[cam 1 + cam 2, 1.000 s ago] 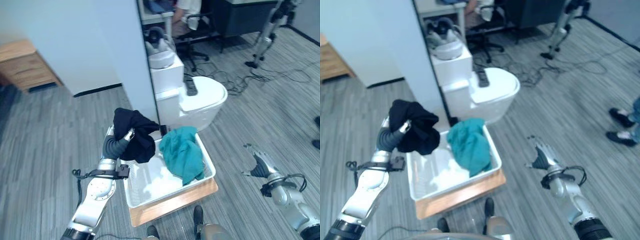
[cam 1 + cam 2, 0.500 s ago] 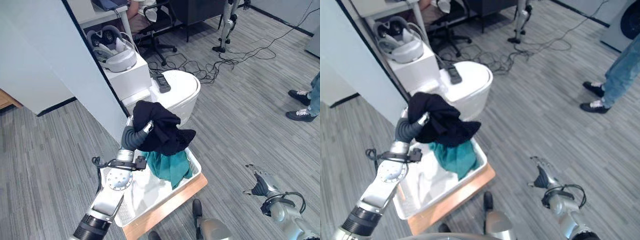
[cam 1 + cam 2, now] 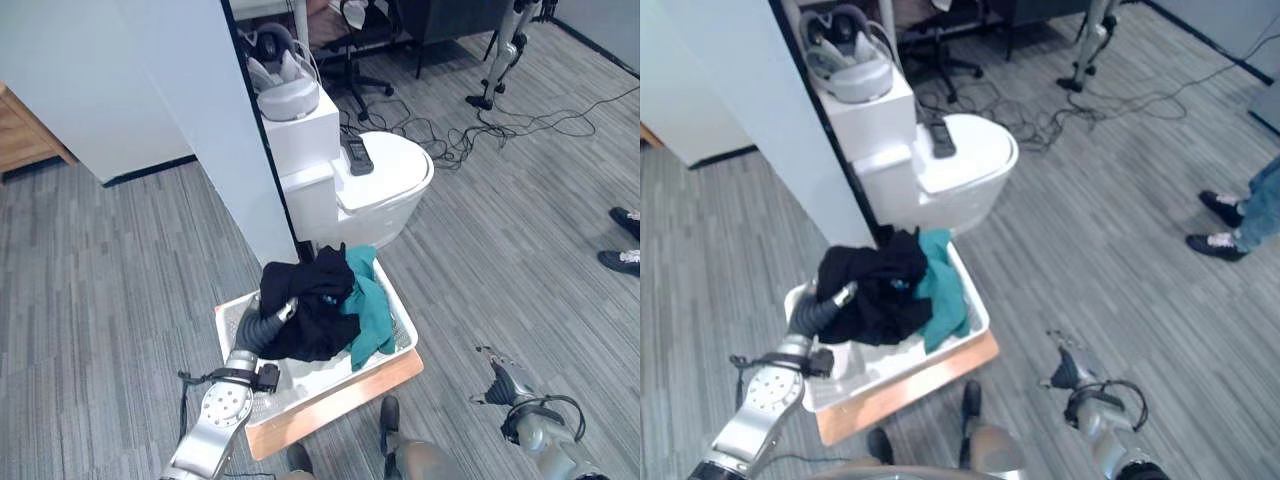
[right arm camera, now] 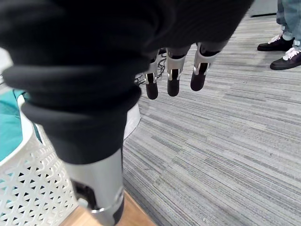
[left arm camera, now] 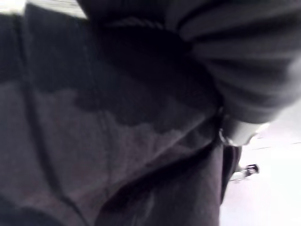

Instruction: Tidy up the quilt and then pick up the clothes from the bed and put them into the laundry hamper.

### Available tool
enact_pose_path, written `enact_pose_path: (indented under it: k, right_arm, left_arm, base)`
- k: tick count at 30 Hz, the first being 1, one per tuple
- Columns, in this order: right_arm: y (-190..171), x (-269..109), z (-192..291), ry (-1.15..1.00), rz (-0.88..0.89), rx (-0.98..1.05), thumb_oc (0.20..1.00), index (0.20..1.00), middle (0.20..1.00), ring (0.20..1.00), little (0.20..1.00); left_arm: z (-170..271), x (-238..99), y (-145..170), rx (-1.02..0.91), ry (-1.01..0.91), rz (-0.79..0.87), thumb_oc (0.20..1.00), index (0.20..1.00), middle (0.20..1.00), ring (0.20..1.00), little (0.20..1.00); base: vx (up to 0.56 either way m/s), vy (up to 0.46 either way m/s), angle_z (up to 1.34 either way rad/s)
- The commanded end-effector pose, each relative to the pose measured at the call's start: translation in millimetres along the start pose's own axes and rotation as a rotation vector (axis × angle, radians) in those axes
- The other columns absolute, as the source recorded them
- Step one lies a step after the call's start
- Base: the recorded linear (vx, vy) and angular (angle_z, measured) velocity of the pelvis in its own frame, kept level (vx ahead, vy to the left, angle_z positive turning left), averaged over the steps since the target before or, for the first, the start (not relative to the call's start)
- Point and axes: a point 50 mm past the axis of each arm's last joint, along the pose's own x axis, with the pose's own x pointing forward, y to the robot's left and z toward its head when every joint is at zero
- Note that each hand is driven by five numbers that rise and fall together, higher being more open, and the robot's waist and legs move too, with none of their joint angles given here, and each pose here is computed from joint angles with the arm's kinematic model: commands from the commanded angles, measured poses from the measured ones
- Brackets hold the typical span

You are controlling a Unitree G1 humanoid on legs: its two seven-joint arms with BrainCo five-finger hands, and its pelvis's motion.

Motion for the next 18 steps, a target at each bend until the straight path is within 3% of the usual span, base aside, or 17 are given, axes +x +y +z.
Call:
enact_pose_path:
  k: [1,3,7,12,18]
  right_arm:
    - [-17,13,8,-0.027,-0.057,0.005,1.000,1.000,1.000,1.000,1.000]
    - [-9,12,16,-0.047,-0.024,0.008,1.000,1.000,1.000,1.000,1.000]
    - [0,10,19,-0.062,0.014,-0.011,1.000,1.000,1.000,1.000,1.000]
    - [0,8,12,-0.039,0.009,-0.001,1.000,1.000,1.000,1.000,1.000]
    - [15,0,-20,0.165,0.032,0.116,1.000,1.000,1.000,1.000,1.000]
  left_arm:
    - [28,15,-1,-0.003,-0.117,0.005,1.000,1.000,1.000,1.000,1.000]
    - [1,15,0,-0.001,0.011,0.048,1.000,1.000,1.000,1.000,1.000]
    - [-12,13,16,0.008,0.066,0.146,1.000,1.000,1.000,1.000,1.000]
    - [-3,17,31,0.002,0.019,0.234,1.000,1.000,1.000,1.000,1.000]
    - [17,14,65,-0.034,-0.084,0.411,1.000,1.000,1.000,1.000,1.000]
  base:
    - [-0.01,-0.016,-0.19]
    - [0.00,-0.023,-0.15]
    - [0.01,-0.005,-0.21]
    - [0.01,0.012,-0.04]
    - [0.00,0.007,0.18]
